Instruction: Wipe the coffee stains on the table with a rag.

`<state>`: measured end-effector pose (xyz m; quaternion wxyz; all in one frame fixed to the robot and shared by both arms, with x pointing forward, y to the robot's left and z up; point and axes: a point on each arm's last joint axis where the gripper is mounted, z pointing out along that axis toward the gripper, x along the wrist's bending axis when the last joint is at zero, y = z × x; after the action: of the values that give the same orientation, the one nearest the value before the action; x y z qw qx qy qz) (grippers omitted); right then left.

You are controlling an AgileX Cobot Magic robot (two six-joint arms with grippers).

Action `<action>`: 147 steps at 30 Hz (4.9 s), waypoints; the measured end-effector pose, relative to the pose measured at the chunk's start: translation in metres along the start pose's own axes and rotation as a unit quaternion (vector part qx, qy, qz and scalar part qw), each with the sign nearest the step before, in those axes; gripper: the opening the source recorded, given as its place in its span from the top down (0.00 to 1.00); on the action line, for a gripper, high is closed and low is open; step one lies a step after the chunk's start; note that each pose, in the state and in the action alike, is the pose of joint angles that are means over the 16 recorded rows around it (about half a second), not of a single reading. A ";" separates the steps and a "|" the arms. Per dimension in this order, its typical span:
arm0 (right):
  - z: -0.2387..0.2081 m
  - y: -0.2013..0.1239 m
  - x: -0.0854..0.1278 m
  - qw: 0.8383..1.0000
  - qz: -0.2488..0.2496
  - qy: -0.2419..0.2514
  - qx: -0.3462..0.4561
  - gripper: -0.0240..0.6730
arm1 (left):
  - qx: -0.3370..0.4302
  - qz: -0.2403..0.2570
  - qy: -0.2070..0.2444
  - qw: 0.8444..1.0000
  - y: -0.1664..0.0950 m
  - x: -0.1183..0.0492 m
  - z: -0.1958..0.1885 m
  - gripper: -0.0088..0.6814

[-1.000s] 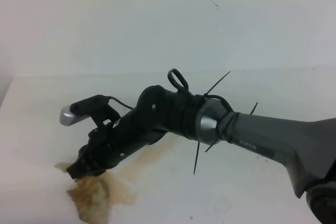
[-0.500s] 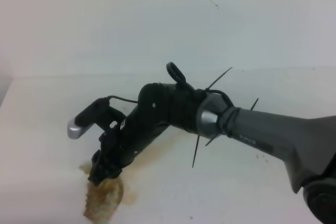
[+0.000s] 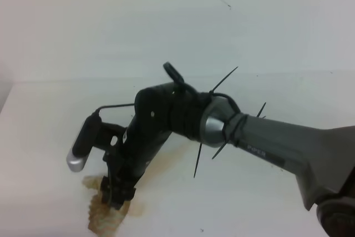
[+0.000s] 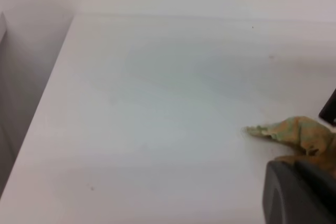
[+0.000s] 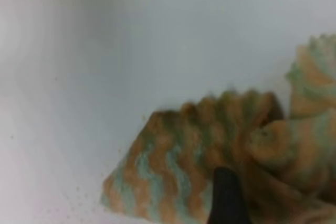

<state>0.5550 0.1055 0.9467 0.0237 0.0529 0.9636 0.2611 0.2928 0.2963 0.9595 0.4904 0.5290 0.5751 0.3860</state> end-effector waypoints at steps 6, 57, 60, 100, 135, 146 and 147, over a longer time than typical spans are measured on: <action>0.018 -0.008 0.007 1.000 0.002 0.012 0.016 0.35 | 0.000 0.000 0.000 1.000 0.001 0.000 0.000 0.99; -0.079 -0.120 -0.136 0.966 0.148 -0.174 0.123 0.71 | 0.000 0.000 0.000 1.000 0.001 0.000 0.000 0.99; -0.108 -0.118 -0.136 0.963 0.159 -0.184 0.120 0.71 | 0.000 0.000 0.000 1.000 0.001 0.000 0.000 0.99; -0.241 -0.173 -0.062 0.930 0.294 -0.218 -0.029 0.41 | 0.000 0.000 0.000 1.000 0.001 0.000 0.000 0.99; -0.346 -0.258 0.191 0.801 0.328 -0.395 -0.308 0.96 | 0.000 0.000 0.000 1.000 0.001 0.000 0.000 0.99; -0.311 -0.282 0.194 0.817 0.349 -0.384 -0.252 0.96 | 0.000 0.000 0.000 1.000 0.001 0.000 0.000 0.99; -0.309 -0.284 0.195 0.816 0.347 -0.388 -0.250 0.96 | 0.000 0.000 0.000 1.000 0.001 0.000 0.000 0.99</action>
<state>0.3131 -0.2711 1.0662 0.3159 0.4732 0.6938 0.4415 0.2928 0.2963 0.9601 0.4903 0.5290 0.5751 0.3859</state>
